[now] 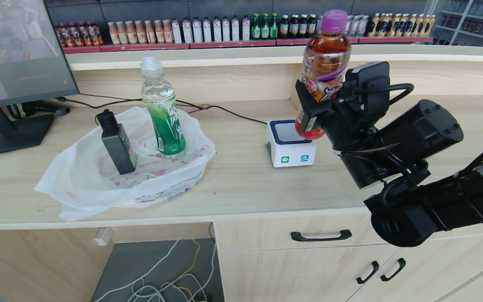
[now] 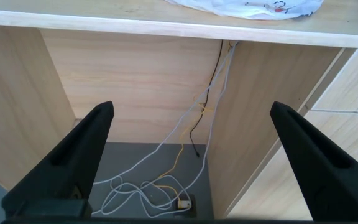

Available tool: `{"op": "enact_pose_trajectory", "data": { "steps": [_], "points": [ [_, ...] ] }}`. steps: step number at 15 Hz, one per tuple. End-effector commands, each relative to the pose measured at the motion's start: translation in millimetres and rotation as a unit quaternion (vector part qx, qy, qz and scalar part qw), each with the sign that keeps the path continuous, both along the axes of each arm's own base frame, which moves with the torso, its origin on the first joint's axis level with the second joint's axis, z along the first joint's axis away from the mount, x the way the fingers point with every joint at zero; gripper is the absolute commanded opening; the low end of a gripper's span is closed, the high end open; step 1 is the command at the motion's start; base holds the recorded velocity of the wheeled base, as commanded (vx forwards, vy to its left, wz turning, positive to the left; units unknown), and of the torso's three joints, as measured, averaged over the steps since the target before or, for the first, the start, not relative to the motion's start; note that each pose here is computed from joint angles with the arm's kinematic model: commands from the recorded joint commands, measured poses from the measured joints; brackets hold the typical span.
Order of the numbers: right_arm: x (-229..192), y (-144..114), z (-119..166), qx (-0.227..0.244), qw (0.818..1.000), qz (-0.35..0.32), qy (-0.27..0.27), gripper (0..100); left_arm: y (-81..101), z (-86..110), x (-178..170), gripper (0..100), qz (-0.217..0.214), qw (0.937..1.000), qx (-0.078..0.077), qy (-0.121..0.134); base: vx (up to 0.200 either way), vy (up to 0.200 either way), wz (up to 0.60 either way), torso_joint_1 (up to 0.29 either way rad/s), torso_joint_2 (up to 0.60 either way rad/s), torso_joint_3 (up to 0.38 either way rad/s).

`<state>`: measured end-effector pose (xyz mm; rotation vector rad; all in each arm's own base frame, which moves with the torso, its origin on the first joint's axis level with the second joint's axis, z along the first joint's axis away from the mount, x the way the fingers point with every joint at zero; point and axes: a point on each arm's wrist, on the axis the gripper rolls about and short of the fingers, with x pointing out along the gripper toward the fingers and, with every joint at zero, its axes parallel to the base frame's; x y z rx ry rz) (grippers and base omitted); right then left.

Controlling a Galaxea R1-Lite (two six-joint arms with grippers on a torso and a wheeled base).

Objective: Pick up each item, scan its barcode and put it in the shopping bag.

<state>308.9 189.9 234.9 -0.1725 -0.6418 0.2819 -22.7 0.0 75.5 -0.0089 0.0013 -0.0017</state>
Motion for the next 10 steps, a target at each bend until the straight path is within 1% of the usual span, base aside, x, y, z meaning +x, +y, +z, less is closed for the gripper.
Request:
{"op": "enact_pose_trajectory", "data": {
  "steps": [1,2,3,4,5,6,9,10],
  "points": [
    [4,5,1,-0.009,1.0,0.003,-0.011,0,0.0,0.0,0,100,0.0,1.0,0.0,0.0,0.0,0.0,0.0,0.0,0.0,0.0],
    [5,7,6,-0.025,0.999,0.001,-0.028,0,0.0,0.0,0,100,0.0,1.0,0.0,0.0,0.0,0.0,0.0,0.0,0.0,0.0],
    [5,8,7,-0.027,0.999,0.002,-0.029,0,0.0,0.0,0,100,0.0,1.0,0.0,0.0,0.0,0.0,0.0,0.0,0.0,0.0],
    [4,17,15,-0.047,0.998,0.015,-0.034,0,0.0,0.0,0,100,0.0,1.0,0.0,0.0,0.0,0.0,0.0,0.0,0.0,0.0],
    [4,17,15,-0.048,0.998,0.015,-0.034,0,0.0,0.0,0,100,0.0,1.0,0.0,0.0,0.0,0.0,0.0,0.0,0.0,0.0],
    [7,20,13,-0.095,0.994,0.031,-0.046,0,0.0,0.0,0,100,0.0,1.0,0.0,0.0,0.0,0.0,0.0,0.0,0.0,0.0],
    [9,22,5,-0.149,0.985,0.046,-0.068,0,0.0,0.0,0,100,0.0,1.0,0.0,0.0,0.0,0.0,0.0,0.0,0.0,0.0],
    [9,23,4,-0.158,0.984,0.051,-0.071,0,0.0,0.0,0,100,0.0,1.0,0.0,0.0,0.0,0.0,0.0,0.0,0.0,0.0]
  ]
}}
